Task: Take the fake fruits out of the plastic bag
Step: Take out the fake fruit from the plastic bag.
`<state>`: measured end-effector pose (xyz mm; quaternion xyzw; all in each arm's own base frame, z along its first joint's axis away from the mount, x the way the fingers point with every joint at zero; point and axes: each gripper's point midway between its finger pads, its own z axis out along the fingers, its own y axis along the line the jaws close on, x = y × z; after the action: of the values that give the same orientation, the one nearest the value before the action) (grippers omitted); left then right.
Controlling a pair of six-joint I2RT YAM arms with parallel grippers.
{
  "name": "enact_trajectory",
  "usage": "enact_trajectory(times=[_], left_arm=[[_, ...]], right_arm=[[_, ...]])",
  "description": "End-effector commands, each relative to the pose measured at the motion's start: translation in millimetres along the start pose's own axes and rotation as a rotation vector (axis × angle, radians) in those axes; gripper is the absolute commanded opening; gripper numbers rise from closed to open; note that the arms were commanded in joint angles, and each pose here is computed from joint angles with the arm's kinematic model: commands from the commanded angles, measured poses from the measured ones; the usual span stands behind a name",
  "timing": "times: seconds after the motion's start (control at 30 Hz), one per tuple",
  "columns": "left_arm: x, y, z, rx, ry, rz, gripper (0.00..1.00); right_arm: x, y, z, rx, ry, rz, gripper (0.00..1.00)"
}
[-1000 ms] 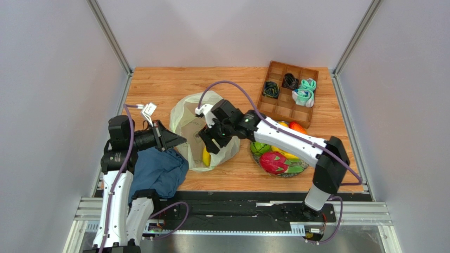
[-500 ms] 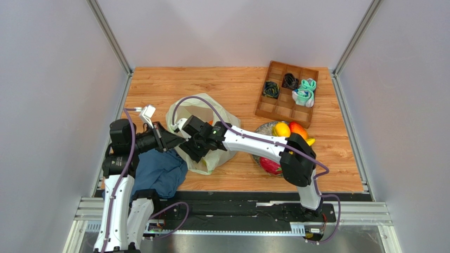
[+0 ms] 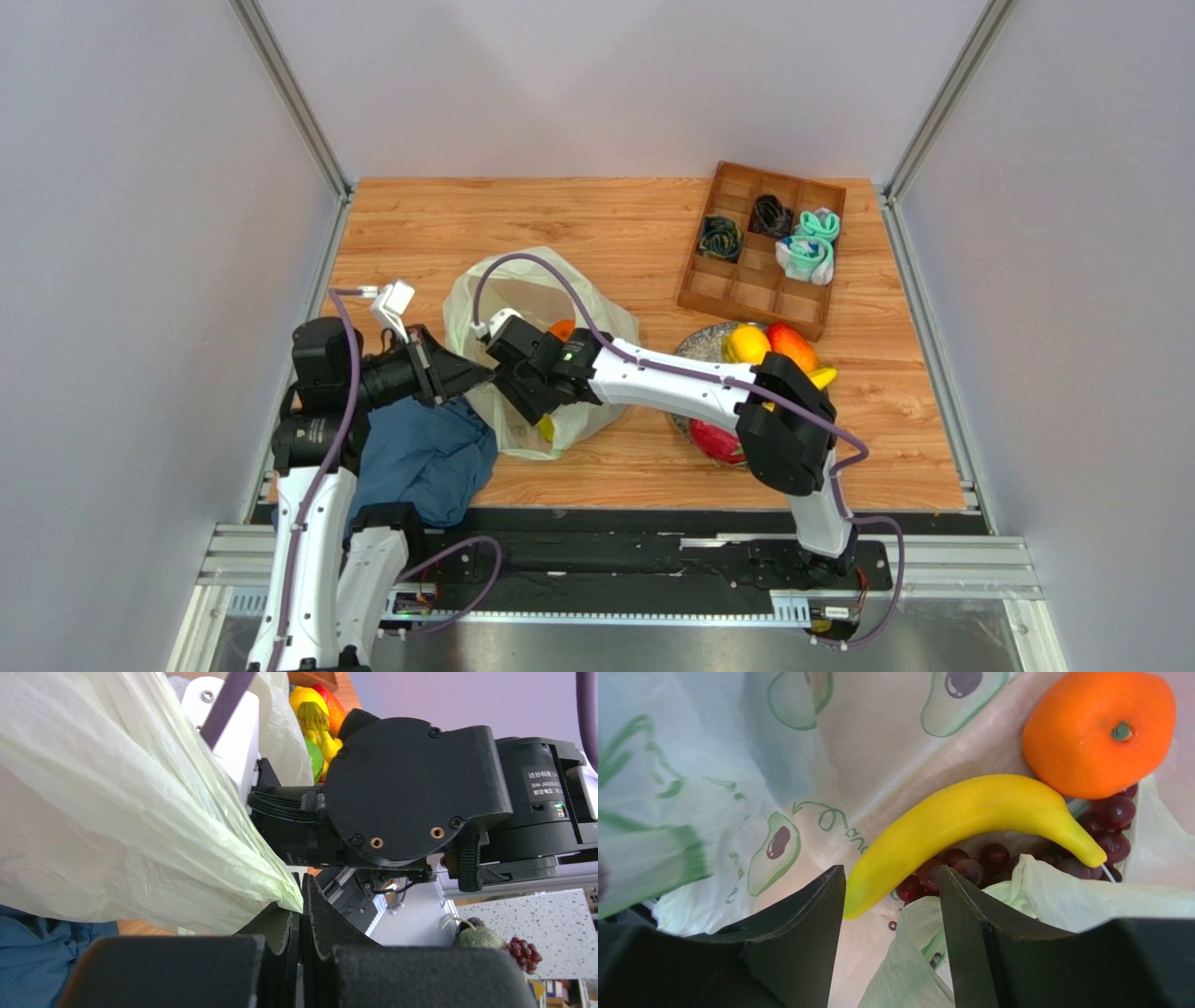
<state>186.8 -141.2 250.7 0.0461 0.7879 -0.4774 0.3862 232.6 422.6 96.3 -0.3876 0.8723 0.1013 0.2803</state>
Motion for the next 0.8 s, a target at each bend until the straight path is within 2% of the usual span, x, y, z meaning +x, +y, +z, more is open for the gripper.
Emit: enact_trajectory(times=[0.0, 0.17, 0.37, 0.47, 0.53, 0.6, 0.73, 0.77], left_arm=[[2.9, -3.0, 1.2, 0.016, 0.013, 0.017, 0.00], [4.7, 1.1, 5.3, 0.015, 0.030, 0.010, 0.00], [4.3, 6.4, 7.8, 0.002, 0.033, 0.000, 0.00], [3.9, 10.2, 7.6, -0.018, 0.033, 0.001, 0.00], [4.6, 11.7, 8.2, -0.021, 0.036, 0.003, 0.00], [4.5, 12.7, 8.5, -0.025, 0.037, 0.000, 0.00], [-0.1, 12.6, 8.1, -0.034, 0.028, 0.014, 0.00], [-1.6, 11.8, 7.8, -0.036, 0.025, 0.023, 0.00]], right_arm=[[-3.0, -13.7, 8.0, 0.075, 0.007, 0.111, 0.53], [3.5, -16.2, 23.0, 0.035, 0.050, 0.151, 0.53], [12.3, -11.1, 54.6, 0.011, 0.103, 0.119, 0.54], [10.3, -9.9, 59.7, -0.001, 0.103, 0.094, 0.49], [4.3, -6.9, 57.3, -0.030, 0.086, 0.054, 0.32], [-4.0, 1.4, 53.4, -0.098, 0.061, -0.018, 0.22], [-31.3, 1.3, 26.0, -0.129, -0.019, -0.092, 0.11], [-43.3, 0.2, 4.4, -0.139, -0.057, -0.104, 0.08]])
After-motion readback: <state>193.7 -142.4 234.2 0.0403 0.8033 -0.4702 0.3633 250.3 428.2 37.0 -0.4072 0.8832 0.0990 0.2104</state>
